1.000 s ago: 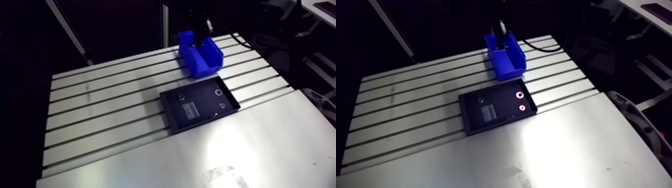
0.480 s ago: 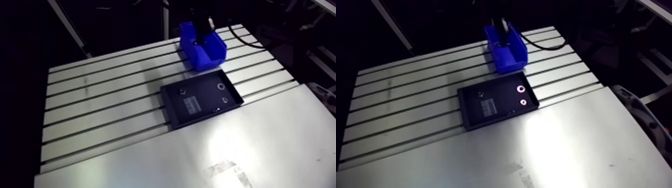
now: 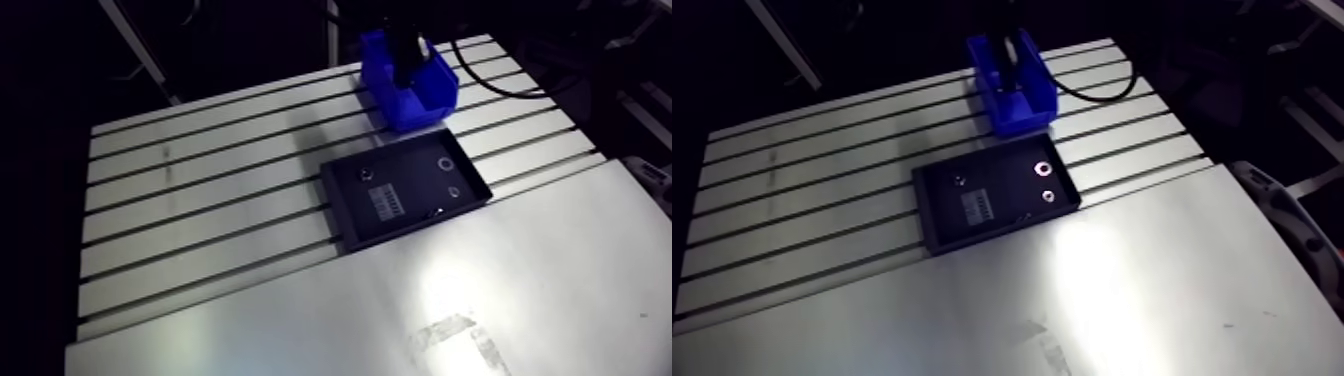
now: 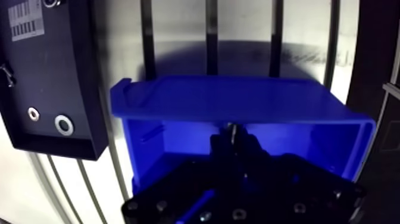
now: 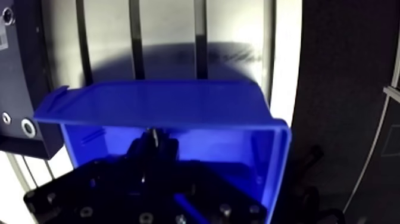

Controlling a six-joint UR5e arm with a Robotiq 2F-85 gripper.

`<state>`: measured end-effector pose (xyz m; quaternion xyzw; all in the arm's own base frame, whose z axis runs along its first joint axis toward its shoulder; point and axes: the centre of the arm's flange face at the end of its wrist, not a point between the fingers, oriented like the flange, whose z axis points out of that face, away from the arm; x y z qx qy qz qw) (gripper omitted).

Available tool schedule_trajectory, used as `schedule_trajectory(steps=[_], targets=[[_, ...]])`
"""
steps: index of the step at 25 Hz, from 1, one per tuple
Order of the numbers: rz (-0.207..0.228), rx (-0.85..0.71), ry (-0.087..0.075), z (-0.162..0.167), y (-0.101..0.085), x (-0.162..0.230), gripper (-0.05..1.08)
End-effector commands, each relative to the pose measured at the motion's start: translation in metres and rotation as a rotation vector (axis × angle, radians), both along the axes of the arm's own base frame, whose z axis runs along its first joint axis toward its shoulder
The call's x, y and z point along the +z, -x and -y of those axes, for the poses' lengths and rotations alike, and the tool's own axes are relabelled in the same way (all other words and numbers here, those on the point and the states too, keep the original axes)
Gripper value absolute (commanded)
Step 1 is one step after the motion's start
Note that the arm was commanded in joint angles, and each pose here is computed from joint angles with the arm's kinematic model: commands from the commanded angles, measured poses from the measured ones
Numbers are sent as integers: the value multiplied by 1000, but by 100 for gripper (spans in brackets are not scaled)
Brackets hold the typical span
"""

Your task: Pick up the M10 bolt from the tray and put it into the blue bin.

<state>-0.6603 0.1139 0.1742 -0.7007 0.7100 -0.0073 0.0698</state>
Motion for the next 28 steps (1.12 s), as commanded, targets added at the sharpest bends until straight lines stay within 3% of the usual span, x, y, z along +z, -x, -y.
schedule_trajectory(steps=[1, 2, 4, 7, 12, 18, 23, 25, 28], targets=[[6, -7, 3, 1, -1, -5, 89], [7, -7, 3, 1, -2, -5, 77], [6, -22, 2, 1, -2, -5, 33], [-21, -50, -8, 0, 1, -3, 1], [-52, -44, -11, 1, 3, 21, 1], [-105, -58, -21, 13, -3, 111, 1], [-172, -245, -39, 14, -9, 202, 1], [-162, -359, -37, 17, -14, 230, 1], [-129, -526, -19, 27, -25, 263, 1]])
